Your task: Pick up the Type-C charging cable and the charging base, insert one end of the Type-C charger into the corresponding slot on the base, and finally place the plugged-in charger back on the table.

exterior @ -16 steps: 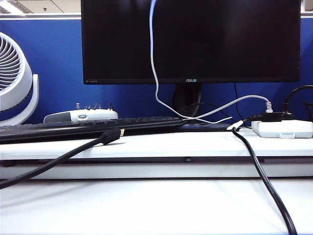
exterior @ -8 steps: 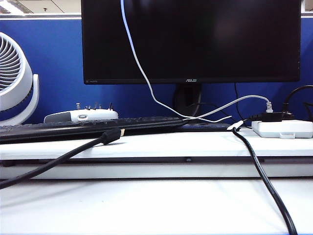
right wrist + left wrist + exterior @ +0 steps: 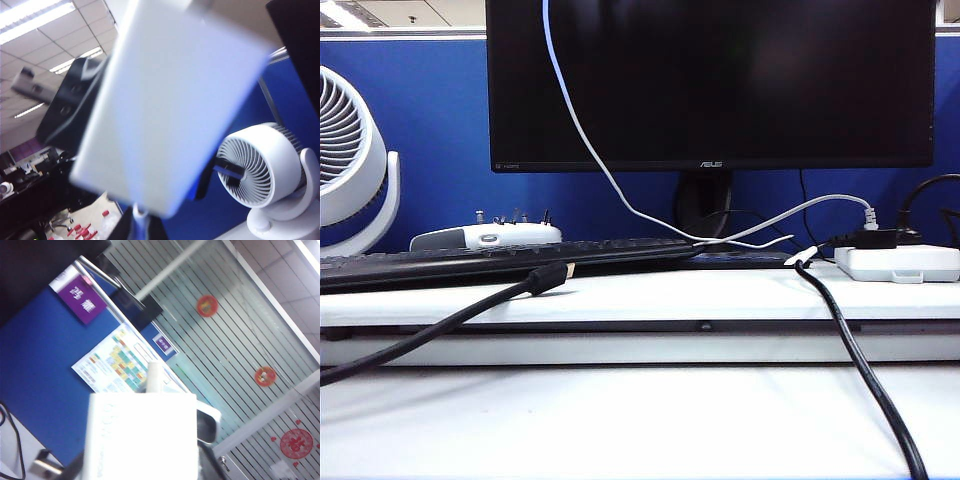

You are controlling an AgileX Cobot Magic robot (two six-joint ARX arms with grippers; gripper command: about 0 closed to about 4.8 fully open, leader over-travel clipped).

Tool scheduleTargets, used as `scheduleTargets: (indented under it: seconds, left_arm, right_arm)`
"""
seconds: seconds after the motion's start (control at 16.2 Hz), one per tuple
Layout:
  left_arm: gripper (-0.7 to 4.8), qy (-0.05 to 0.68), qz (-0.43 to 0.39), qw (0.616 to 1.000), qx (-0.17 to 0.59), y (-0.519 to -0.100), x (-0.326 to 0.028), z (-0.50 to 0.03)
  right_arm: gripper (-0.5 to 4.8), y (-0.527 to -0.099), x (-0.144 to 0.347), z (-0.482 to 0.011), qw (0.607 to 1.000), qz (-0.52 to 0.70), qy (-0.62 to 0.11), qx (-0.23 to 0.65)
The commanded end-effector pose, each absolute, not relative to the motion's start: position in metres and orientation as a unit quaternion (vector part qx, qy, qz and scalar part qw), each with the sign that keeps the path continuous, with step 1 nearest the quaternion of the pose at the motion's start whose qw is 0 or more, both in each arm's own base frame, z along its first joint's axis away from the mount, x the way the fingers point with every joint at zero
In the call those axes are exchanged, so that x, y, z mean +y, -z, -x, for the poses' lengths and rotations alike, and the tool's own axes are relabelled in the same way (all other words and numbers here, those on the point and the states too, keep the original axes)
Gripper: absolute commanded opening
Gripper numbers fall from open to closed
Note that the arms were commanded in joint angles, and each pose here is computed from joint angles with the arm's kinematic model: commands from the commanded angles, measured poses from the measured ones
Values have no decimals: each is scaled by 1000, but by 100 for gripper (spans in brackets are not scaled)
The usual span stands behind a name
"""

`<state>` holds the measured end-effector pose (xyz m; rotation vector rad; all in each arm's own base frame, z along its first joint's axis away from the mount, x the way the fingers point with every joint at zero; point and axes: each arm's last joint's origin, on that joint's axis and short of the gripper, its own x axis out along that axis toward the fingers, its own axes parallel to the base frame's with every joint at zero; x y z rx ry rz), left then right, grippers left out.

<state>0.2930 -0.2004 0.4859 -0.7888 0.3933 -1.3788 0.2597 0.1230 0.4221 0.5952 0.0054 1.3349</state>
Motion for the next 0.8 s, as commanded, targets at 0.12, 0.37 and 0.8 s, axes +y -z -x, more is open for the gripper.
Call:
scheduleTargets:
  seconds: [0.12, 0.37, 0.8]
  left_arm:
    - [21, 635, 340, 674, 163, -492, -199, -289]
    - [21, 640, 336, 671, 167, -492, -199, -288]
    - [21, 656, 327, 658, 174, -492, -206, -283]
  right_arm:
    - [-1, -425, 123, -259, 740, -283, -610, -1]
    - [-1, -428, 122, -258, 737, -291, -610, -17]
    - [-1, -429, 122, -257, 732, -294, -615, -18]
